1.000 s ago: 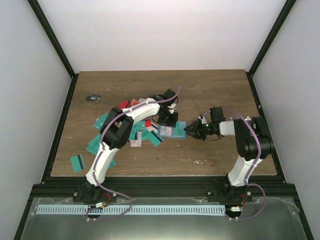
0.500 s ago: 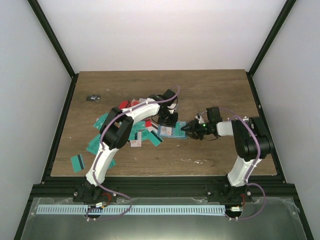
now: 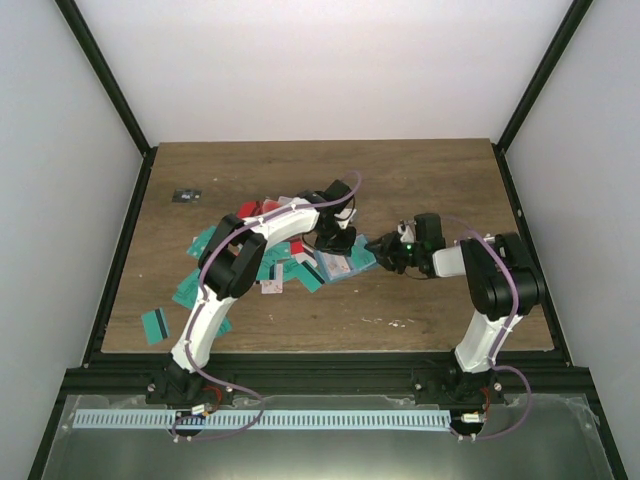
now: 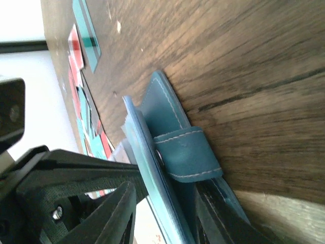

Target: Put the credit cards into the card holder

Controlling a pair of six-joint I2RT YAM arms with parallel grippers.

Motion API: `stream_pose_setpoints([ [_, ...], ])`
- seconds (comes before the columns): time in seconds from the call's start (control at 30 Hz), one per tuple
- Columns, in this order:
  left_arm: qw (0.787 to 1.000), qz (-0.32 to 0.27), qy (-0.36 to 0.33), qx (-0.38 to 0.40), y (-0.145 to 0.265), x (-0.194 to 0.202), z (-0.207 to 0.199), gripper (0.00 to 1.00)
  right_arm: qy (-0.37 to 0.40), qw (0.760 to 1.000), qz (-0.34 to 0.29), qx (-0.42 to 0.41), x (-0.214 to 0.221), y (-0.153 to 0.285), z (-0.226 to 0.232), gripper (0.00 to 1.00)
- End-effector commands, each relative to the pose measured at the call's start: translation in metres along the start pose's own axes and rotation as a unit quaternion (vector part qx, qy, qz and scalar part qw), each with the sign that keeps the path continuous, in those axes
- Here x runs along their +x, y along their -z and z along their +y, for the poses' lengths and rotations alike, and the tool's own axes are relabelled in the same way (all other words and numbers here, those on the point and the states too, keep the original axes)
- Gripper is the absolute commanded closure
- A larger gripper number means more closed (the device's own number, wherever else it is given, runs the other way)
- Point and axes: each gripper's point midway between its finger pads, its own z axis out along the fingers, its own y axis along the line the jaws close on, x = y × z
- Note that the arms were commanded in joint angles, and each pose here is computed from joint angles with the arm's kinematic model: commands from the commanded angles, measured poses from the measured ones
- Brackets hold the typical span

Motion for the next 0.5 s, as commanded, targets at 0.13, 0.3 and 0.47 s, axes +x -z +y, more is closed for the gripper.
stream_pose_setpoints([
  [0.13, 0.991, 0.118, -0.026, -0.06, -0.039, 0.069, 0.031, 0.95, 0.01, 0.995, -0.051, -0.084, -0.031, -0.012, 0.028, 0.66],
  [0.3, 0.987, 0.143, -0.051, -0.062, -0.047, 0.082, 0.033, 0.95, 0.021, 0.99, -0.05, -0.128, -0.042, -0.02, 0.044, 0.65],
  [0.47, 0.984, 0.152, -0.059, -0.068, -0.047, 0.086, 0.037, 0.95, -0.009, 0.988, -0.074, -0.135, -0.056, -0.019, 0.045, 0.65],
])
